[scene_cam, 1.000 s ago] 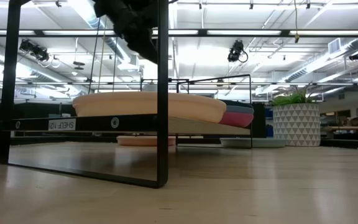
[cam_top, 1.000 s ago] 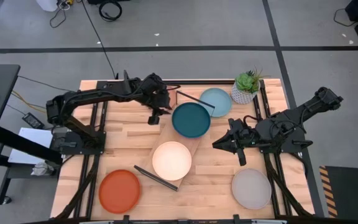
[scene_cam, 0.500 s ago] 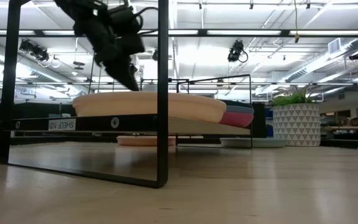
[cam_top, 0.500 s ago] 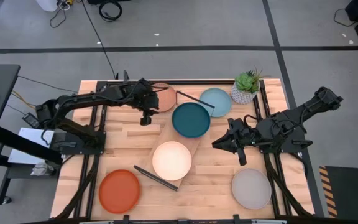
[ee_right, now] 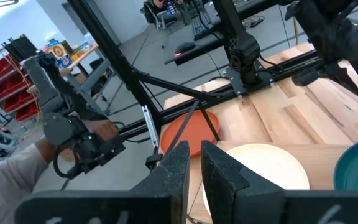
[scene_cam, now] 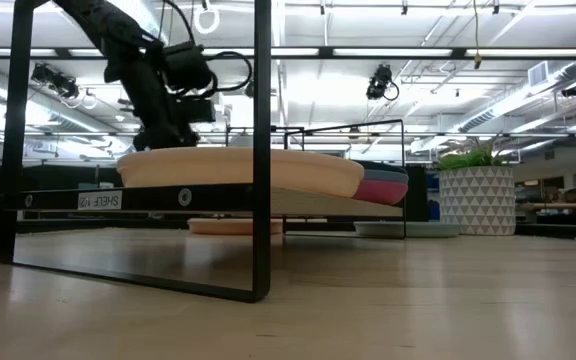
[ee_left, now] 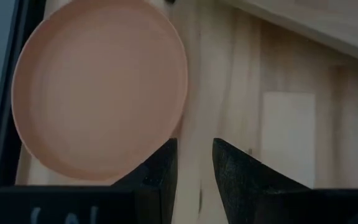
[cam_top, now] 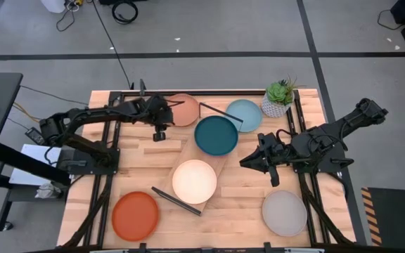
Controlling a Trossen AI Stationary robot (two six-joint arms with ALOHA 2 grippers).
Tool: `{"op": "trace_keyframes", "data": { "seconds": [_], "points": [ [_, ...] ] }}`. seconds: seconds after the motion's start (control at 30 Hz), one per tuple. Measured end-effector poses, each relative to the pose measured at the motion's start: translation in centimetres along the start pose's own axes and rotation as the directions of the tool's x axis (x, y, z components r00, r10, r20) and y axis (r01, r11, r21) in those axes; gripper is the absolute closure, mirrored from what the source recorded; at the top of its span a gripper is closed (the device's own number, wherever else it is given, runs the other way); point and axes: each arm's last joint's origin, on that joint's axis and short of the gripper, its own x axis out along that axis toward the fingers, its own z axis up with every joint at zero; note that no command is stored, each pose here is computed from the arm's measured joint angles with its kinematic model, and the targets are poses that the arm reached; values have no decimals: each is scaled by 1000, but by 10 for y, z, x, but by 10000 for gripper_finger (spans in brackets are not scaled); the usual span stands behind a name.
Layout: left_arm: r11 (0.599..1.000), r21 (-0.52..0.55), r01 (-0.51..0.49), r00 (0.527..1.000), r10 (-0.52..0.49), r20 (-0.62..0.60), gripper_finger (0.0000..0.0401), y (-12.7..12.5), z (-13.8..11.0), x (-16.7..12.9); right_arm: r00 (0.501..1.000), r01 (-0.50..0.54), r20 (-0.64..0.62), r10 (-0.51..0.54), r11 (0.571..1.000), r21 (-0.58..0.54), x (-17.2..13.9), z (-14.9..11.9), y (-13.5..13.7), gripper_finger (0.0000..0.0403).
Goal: Place and stack plates onto a shelf
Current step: Stack the brown plate on top of the peach plate on the shelf
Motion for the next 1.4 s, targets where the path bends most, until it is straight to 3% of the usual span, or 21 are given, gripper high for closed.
{"op": "trace_keyframes", "data": {
  "seconds": [0.33, 0.57, 0.73, 1.17, 1.27, 1.4],
  "points": [
    [988, 135, -68, 995, 77, -58, 292, -9, 1, 24, 1000, -3, 6, 3, 1000, 2, 0, 1, 0, 355],
    [960, 253, -122, 987, 145, -75, 292, -7, 2, 48, 1000, -6, 6, 6, 1000, 3, 0, 1, 0, 355],
    [941, 321, -104, 984, 143, -102, 292, -8, -1, 59, 1000, -7, 6, 7, 1000, 2, 0, 1, 1, 355],
    [935, 340, -97, 976, 156, -150, 293, -6, -8, 76, 1000, -7, 6, 7, 1000, 3, 0, 1, 1, 355],
    [931, 354, -89, 976, 153, -156, 313, -6, -8, 76, 1000, -8, 6, 8, 1000, 3, 0, 1, 1, 355],
    [932, 351, -87, 975, 152, -163, 373, -6, -9, 77, 1000, -7, 6, 7, 1000, 3, 0, 1, 1, 355]
  ]
}}
